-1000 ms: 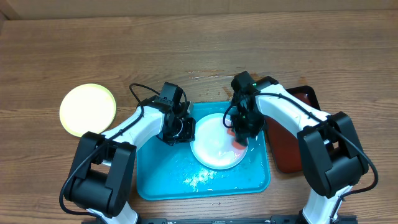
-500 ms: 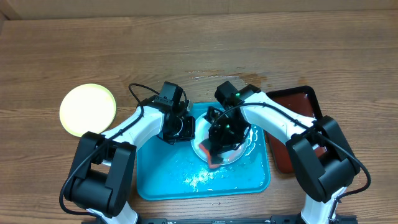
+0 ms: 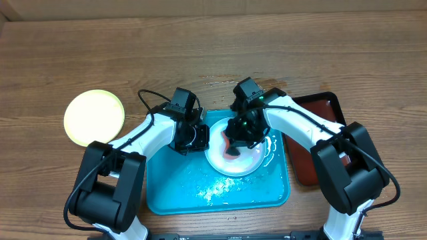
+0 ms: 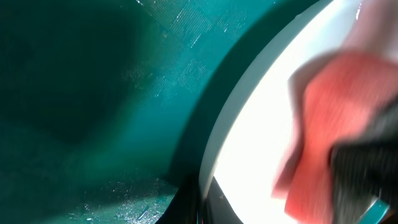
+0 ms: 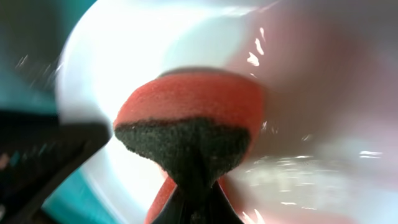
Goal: Clean dirty plates on tray and stack at the side
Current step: 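Scrub the white plate's red stain with the sponge while left gripper holds it, then carry the sponge with the right gripper back onto the dark red tray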
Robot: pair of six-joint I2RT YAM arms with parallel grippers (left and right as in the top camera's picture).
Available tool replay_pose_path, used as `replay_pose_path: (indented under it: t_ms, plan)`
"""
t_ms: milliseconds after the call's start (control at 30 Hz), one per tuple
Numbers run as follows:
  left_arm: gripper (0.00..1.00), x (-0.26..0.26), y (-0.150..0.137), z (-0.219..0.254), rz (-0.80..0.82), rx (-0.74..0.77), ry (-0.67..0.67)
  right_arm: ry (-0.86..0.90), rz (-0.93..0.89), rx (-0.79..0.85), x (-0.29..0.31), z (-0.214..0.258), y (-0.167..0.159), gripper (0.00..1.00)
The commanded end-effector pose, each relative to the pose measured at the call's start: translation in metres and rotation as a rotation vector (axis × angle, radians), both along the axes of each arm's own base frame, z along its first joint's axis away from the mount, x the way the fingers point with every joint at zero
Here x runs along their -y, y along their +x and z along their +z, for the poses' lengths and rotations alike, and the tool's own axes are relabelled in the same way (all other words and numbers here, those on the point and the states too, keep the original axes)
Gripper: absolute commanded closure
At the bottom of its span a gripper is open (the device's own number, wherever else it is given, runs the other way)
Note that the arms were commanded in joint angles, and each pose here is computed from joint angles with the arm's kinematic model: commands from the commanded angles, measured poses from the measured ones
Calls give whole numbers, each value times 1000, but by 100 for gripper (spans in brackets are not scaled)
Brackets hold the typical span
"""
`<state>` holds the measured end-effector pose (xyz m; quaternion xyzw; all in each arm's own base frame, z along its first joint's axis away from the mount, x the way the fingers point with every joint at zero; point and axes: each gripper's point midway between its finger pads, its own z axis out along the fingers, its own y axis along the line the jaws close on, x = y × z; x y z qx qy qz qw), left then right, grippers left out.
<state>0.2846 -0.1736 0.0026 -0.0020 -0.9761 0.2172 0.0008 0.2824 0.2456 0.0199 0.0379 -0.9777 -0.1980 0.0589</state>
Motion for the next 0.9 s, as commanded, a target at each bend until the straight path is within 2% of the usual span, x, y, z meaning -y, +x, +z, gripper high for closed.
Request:
replay_pose_path:
  t_ms: [0,167,367,467,567,700,767,867]
  plan:
    - [96,-6,0,-7,23,-21,34,-203,-158,53,32,-14,16,96]
    - [96,-8,-4,-8,26,-39,43,-438,-271,68,80,-18,15,96]
    - [96,-8,-4,-8,26,-39,43,-571,-267,9,108,-14,-4,96]
    - [96,-8,-4,-8,26,-39,43,-574,-236,14,109,-13,-4,96]
    - [96,-8,-4,-8,26,-38,43,-460,-132,31,89,-8,0,96]
    - [96,-8,-4,-8,25,-38,43,-112,86,81,27,20,-1,96]
    - [96,-8,-3,-8,25,-37,43,-37,100,131,14,38,4,96]
    - [96,-8,-3,-8,25,-38,43,-25,31,187,14,61,14,96]
